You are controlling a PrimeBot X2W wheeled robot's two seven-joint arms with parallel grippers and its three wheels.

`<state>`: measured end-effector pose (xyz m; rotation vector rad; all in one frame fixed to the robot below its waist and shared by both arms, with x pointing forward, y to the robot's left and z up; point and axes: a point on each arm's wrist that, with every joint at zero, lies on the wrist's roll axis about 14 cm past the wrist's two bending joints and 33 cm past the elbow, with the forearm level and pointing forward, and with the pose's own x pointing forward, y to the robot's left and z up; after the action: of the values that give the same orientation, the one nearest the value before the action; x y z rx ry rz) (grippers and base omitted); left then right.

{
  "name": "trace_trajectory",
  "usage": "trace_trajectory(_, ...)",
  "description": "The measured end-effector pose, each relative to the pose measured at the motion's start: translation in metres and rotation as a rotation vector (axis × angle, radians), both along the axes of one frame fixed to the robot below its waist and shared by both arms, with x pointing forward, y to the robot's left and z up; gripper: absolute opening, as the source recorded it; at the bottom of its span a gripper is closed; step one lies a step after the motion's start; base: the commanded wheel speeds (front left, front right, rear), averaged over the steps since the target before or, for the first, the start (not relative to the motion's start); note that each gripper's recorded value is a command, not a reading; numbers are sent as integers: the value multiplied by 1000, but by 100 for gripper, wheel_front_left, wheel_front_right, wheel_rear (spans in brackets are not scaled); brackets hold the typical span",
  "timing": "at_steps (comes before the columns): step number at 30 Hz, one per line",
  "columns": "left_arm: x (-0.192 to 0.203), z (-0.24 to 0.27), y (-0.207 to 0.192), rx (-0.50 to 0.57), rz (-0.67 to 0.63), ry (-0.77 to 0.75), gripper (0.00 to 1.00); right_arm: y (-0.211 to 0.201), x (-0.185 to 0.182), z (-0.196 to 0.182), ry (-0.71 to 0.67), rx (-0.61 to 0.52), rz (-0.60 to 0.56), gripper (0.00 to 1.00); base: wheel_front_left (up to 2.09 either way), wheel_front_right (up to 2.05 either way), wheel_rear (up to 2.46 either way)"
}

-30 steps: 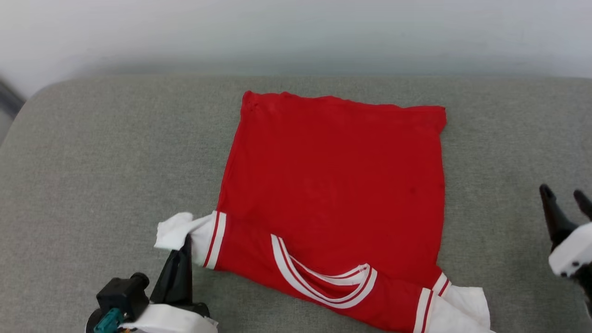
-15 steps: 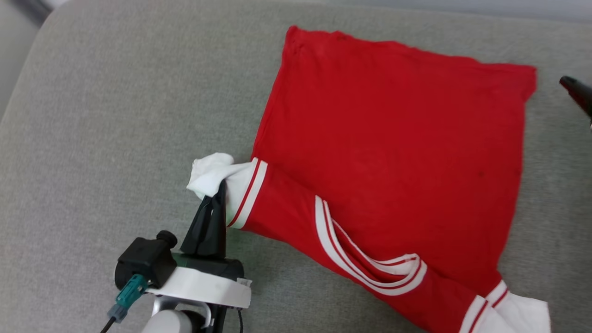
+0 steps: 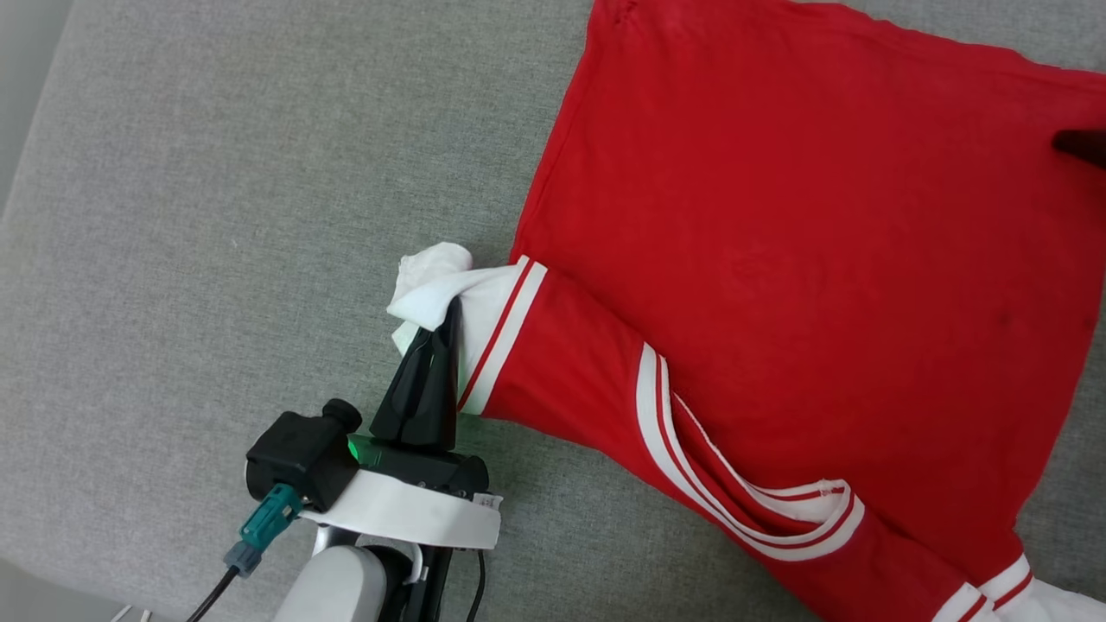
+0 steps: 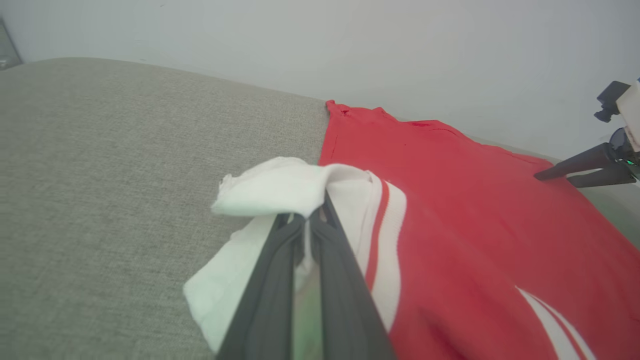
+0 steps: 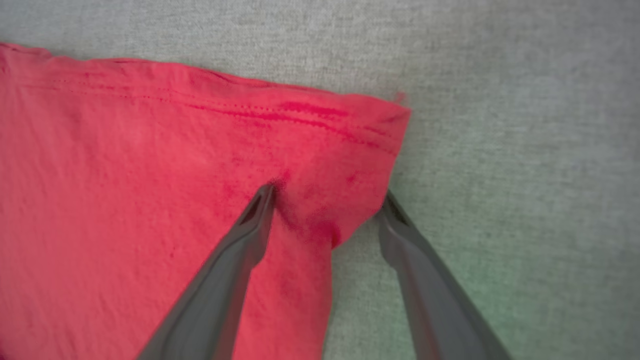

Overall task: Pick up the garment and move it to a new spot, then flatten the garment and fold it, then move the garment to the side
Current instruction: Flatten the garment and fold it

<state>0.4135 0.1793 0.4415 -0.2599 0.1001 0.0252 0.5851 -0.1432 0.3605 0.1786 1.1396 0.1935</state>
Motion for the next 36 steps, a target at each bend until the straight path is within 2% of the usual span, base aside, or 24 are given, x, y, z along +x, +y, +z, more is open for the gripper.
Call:
trace_trajectory(1,-1,-2,1,1,2,5,0,1,-1,-3,12,1,-2,100,0,0,0)
trace_trajectory(2,-1,-2,1,1,5,7,0,1,-2,-5,20,1,-2,77,0,0,0)
trace_trajectory(3,-1,-3,2,3,5,8,0,2,-2,-6,25,2,-4,19,0,0,0)
trace_trajectory(4,-1,-3,2,3,6,8,0,2,-2,-6,26,3,-5,0,0,0,0)
trace_trajectory(8,-2,-2,2,4,6,5,0,5,-1,0,5,-5,8,0,0,0,0)
trace_trajectory(12,-4,3,2,3,7,-6,0,2,5,18,-77,-48,38,0,0,0,0)
trace_trajectory(14,-8,6,5,4,14,-12,0,-9,11,45,-160,-90,47,0,0,0,0)
trace_trajectory(15,-8,6,5,4,14,-12,0,-9,11,45,-160,-90,47,0,0,0,0)
trace_trajectory(16,-13,7,7,-1,19,-10,0,-17,12,65,-215,-121,54,0,0,0,0)
trace_trajectory(21,-24,15,11,-2,26,-24,0,-48,-5,108,-314,-201,68,0,0,0,0)
trace_trajectory(28,-32,21,11,-5,21,-32,0,-98,-80,122,-305,-276,60,0,0,0,0)
trace_trajectory(36,-30,19,0,-5,-32,-23,0,-156,-222,76,-99,-298,-47,0,0,0,0)
